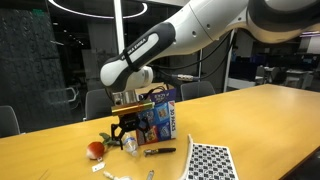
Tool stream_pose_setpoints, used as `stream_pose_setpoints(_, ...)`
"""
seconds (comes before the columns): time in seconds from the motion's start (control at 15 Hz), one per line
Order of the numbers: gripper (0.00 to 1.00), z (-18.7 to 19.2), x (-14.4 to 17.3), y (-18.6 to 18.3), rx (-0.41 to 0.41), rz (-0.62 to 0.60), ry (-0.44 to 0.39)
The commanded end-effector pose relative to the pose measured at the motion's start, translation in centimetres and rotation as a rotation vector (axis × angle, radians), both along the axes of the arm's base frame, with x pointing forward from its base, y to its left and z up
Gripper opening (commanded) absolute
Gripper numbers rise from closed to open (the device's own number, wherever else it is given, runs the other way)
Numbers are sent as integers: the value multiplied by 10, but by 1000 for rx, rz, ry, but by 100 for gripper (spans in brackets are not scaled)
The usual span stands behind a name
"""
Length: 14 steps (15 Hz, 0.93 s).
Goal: Pick up the white cup from the table and put in the box
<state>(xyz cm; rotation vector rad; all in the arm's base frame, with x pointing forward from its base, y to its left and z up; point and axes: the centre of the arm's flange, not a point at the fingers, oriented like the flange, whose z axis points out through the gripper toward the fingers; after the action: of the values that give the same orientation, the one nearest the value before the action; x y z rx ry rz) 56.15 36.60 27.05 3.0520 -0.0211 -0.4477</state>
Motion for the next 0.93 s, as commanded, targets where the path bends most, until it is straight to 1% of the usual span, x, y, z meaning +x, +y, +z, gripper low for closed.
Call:
stream_pose_setpoints(0.0, 100, 29, -17, 17, 74, -48, 73)
stream_pose_setpoints(0.27, 100, 29, -43, 42, 158, -25, 202)
stream_pose_setpoints(0.4, 100, 20, -55, 46, 173, -20, 253)
stream_pose_setpoints(0.6, 100, 2, -69, 48, 182, -1, 304)
stream_pose_setpoints(0.73, 100, -8, -74, 46, 179, 9, 313)
stream_pose_setpoints(0.87, 100, -20, -78, 47, 155, 21, 316)
